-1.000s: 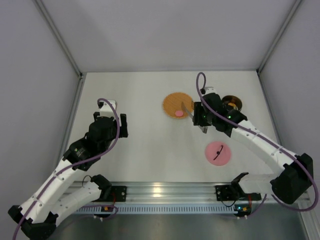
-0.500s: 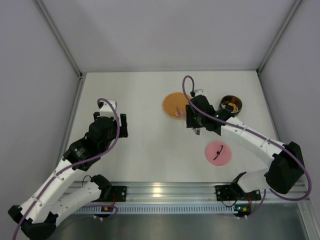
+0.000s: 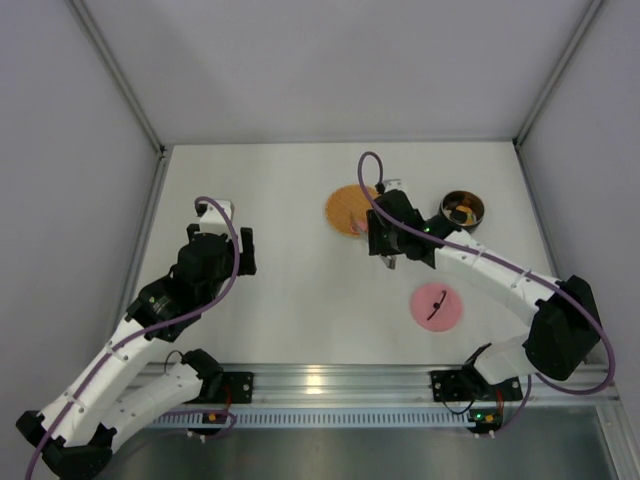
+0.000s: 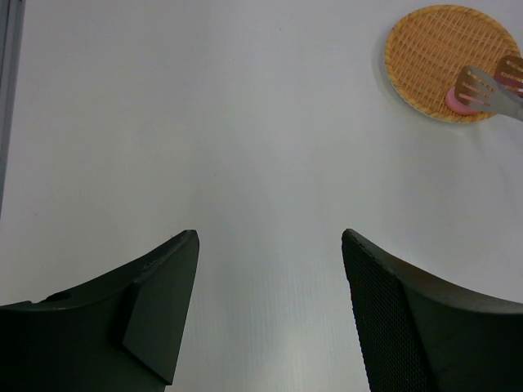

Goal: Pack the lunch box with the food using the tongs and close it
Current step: Pick up the fake food from the plate.

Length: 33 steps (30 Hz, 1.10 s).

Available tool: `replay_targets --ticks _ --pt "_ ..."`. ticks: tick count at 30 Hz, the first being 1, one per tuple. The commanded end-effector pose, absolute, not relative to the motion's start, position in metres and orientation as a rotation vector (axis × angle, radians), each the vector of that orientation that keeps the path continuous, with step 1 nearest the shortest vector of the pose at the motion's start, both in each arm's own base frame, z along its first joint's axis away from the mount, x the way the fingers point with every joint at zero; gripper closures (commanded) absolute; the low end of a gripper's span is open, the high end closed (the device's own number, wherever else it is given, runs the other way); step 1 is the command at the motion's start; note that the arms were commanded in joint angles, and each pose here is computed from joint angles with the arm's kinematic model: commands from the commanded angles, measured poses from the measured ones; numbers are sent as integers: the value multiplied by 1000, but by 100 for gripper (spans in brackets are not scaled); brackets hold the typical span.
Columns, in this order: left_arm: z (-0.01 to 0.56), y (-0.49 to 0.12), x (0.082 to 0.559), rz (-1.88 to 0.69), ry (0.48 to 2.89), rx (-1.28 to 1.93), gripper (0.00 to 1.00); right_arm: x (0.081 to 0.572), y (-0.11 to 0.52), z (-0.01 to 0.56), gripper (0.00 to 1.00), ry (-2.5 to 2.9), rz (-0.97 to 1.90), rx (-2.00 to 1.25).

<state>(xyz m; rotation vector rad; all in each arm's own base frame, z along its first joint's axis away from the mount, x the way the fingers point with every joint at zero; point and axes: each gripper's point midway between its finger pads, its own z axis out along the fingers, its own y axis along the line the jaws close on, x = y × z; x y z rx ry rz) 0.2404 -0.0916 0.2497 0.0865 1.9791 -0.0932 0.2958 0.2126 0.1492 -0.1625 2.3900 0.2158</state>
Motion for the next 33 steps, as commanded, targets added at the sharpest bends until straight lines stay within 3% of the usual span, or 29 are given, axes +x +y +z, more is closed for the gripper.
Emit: replay_targets --ticks 1,33 --pt "252 -94 244 -102 1958 83 24 312 237 176 55 2292 296 -147" --pt "253 -92 244 -99 1953 79 24 319 246 159 59 2333 249 -170"
